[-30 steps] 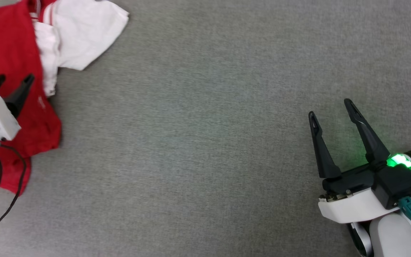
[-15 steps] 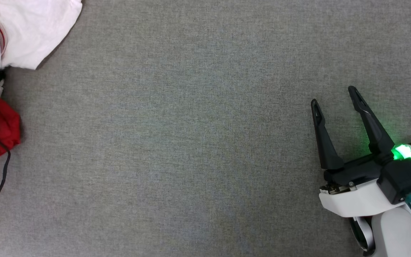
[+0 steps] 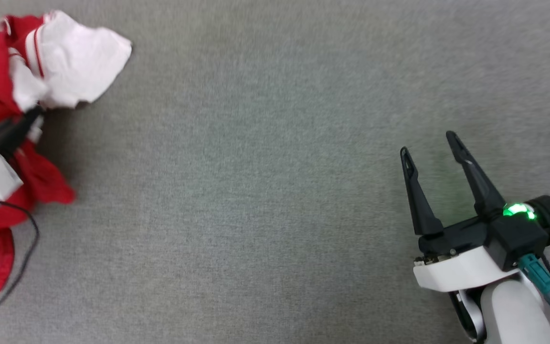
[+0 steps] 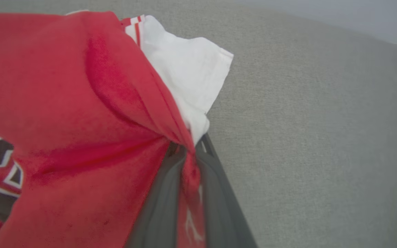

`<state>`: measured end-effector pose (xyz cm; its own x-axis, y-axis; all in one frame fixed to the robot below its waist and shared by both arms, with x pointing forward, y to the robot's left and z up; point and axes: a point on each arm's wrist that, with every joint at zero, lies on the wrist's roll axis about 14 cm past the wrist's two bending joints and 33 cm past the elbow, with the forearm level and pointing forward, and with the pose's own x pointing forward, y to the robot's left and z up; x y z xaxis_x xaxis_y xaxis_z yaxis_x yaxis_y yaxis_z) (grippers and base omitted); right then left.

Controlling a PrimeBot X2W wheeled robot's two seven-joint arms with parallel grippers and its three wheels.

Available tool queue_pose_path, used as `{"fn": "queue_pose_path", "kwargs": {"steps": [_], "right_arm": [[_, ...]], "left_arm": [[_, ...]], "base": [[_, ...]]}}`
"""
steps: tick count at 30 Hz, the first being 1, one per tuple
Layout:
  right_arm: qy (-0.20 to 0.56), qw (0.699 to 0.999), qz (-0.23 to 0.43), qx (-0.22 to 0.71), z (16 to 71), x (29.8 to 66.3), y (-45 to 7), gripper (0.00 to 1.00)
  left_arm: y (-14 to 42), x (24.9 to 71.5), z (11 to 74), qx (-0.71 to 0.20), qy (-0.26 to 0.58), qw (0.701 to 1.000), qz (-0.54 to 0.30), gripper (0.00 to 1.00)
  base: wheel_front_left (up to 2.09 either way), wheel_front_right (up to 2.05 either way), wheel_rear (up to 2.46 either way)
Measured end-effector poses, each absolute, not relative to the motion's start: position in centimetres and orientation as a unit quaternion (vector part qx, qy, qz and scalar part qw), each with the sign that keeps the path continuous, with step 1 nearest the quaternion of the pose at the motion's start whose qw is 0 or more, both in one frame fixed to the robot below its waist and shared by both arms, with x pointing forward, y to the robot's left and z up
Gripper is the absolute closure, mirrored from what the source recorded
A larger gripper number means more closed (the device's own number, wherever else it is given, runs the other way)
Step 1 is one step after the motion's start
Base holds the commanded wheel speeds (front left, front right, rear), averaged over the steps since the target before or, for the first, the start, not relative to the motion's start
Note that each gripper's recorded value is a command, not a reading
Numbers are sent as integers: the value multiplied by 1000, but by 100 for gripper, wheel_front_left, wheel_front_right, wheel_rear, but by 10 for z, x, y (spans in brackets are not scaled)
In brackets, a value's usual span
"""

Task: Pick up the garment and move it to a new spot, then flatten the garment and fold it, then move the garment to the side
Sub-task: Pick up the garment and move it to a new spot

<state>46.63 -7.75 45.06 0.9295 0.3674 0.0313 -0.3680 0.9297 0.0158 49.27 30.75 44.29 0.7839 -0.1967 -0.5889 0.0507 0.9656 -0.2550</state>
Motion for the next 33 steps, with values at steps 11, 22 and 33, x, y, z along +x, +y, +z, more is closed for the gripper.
{"fn": "queue_pose_path", "kwargs": {"steps": [11,22,33], "right_arm": [[-49,988,146,2,497,432,-106,0],[-80,994,74,4,528,406,-156,0],[-64,998,-2,-4,521,397,-207,0]], "left_arm": [[200,458,497,-106,244,935,-233,100],[25,450,533,-149,167,879,-421,100],[-119,442,523,-141,171,811,-542,100]], "base": [[0,0,0],[0,0,0],[0,0,0]]}}
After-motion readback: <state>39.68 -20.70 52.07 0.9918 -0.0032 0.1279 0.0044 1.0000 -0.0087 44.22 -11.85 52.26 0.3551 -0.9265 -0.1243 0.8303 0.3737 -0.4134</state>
